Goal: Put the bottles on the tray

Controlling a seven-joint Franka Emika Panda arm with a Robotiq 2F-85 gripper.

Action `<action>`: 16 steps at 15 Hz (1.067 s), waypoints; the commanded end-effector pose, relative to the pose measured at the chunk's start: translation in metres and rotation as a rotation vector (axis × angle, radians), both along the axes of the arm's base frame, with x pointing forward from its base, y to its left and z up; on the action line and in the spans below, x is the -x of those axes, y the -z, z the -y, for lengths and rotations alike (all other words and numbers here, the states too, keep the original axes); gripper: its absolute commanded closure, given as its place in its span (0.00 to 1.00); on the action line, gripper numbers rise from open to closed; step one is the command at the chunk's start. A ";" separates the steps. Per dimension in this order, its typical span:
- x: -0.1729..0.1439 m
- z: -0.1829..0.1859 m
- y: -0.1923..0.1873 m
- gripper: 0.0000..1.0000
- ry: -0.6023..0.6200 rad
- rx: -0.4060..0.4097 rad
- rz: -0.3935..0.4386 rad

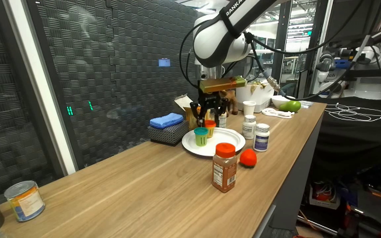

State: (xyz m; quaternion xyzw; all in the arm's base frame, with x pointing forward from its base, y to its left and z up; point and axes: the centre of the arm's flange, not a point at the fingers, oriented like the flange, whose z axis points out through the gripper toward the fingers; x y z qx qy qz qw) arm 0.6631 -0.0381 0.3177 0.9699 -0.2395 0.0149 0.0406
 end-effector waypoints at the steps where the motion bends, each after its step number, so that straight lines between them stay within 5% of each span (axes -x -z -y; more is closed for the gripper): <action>1: -0.013 0.003 -0.004 0.71 -0.006 -0.012 -0.004; 2: -0.013 0.003 -0.004 0.21 -0.005 -0.009 -0.005; 6: -0.005 0.004 -0.017 0.01 0.016 -0.001 0.014; 10: 0.013 -0.008 -0.047 0.00 0.012 -0.002 0.071; 16: 0.074 -0.097 -0.093 0.00 -0.143 0.006 0.107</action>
